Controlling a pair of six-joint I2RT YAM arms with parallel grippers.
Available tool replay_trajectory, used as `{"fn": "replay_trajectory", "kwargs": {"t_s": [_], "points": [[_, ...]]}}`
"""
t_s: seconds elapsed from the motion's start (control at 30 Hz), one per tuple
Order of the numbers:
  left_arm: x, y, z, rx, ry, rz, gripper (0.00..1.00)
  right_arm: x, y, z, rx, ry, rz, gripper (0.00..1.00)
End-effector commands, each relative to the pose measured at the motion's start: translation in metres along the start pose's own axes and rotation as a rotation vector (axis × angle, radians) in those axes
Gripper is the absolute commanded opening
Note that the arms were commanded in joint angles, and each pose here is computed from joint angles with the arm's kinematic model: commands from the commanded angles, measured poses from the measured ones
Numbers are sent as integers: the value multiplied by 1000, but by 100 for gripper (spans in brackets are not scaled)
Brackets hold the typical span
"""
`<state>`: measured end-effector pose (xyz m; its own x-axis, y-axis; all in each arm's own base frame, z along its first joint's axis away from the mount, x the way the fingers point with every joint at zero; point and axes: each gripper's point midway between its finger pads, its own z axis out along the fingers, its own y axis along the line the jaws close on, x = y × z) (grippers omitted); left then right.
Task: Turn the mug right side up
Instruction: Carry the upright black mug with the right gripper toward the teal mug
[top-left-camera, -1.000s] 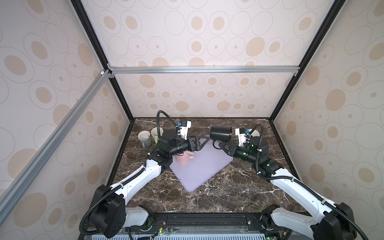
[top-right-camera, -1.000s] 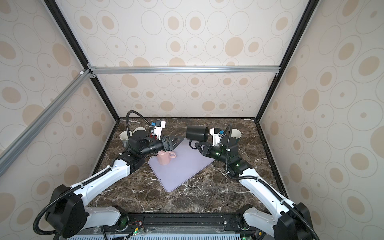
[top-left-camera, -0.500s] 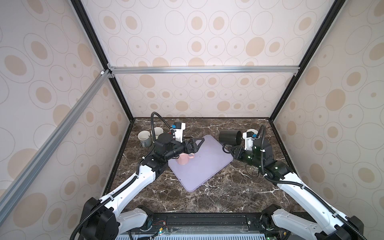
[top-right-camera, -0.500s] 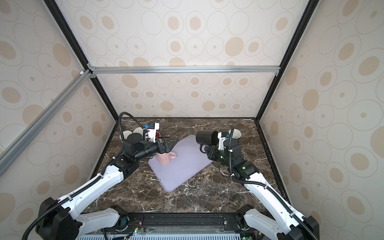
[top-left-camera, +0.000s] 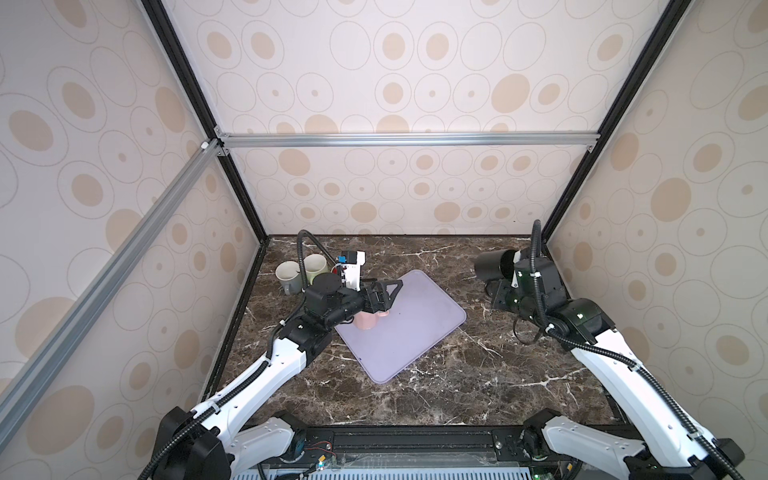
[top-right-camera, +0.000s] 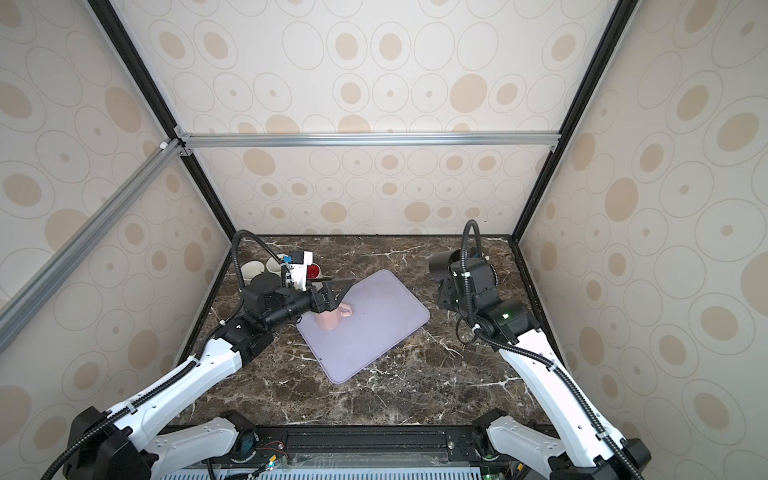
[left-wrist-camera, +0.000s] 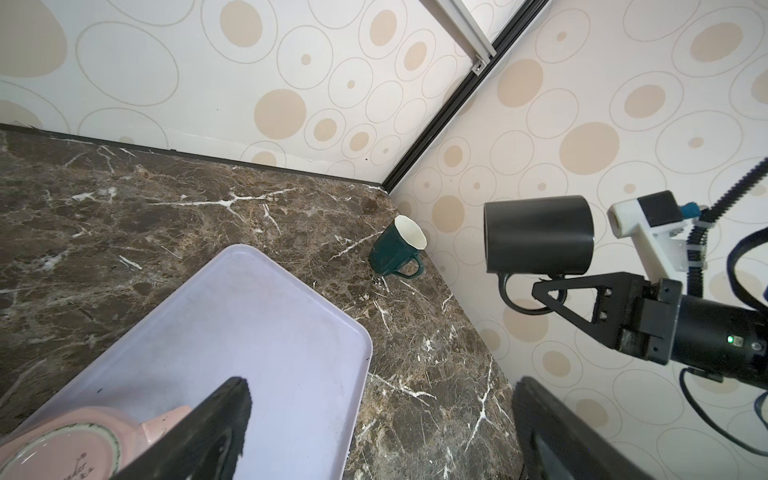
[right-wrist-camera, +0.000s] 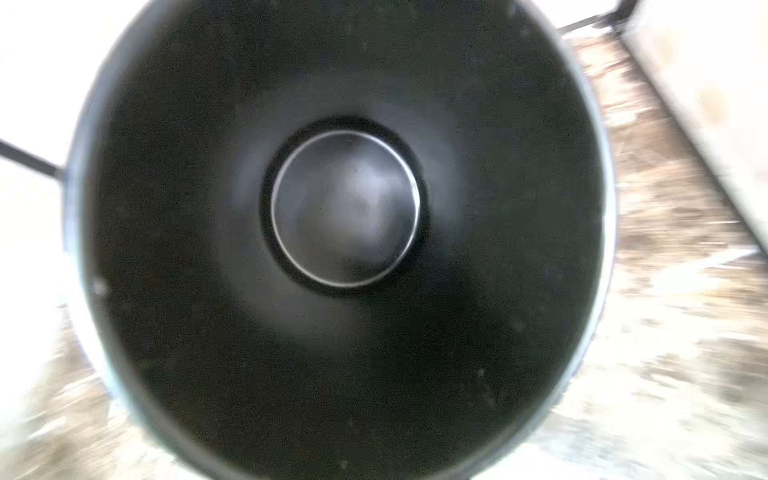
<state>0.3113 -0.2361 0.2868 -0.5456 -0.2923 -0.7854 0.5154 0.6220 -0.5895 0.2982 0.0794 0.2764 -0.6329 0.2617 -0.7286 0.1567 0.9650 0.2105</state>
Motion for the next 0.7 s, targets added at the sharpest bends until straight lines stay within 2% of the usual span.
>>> {"fn": "replay_trajectory", "kwargs": {"t_s": [0.0, 0.33, 0.67], "points": [[-5, -3, -4, -3, -20, 31, 98, -10, -35, -8, 177, -23, -58, 0], [-2, 2, -4, -23, -10, 34, 98, -28, -60, -5, 257, -10, -53, 0], [-4, 5, -9, -44, -33, 34, 98, -48, -106, 2, 372, 5, -10, 0]]}}
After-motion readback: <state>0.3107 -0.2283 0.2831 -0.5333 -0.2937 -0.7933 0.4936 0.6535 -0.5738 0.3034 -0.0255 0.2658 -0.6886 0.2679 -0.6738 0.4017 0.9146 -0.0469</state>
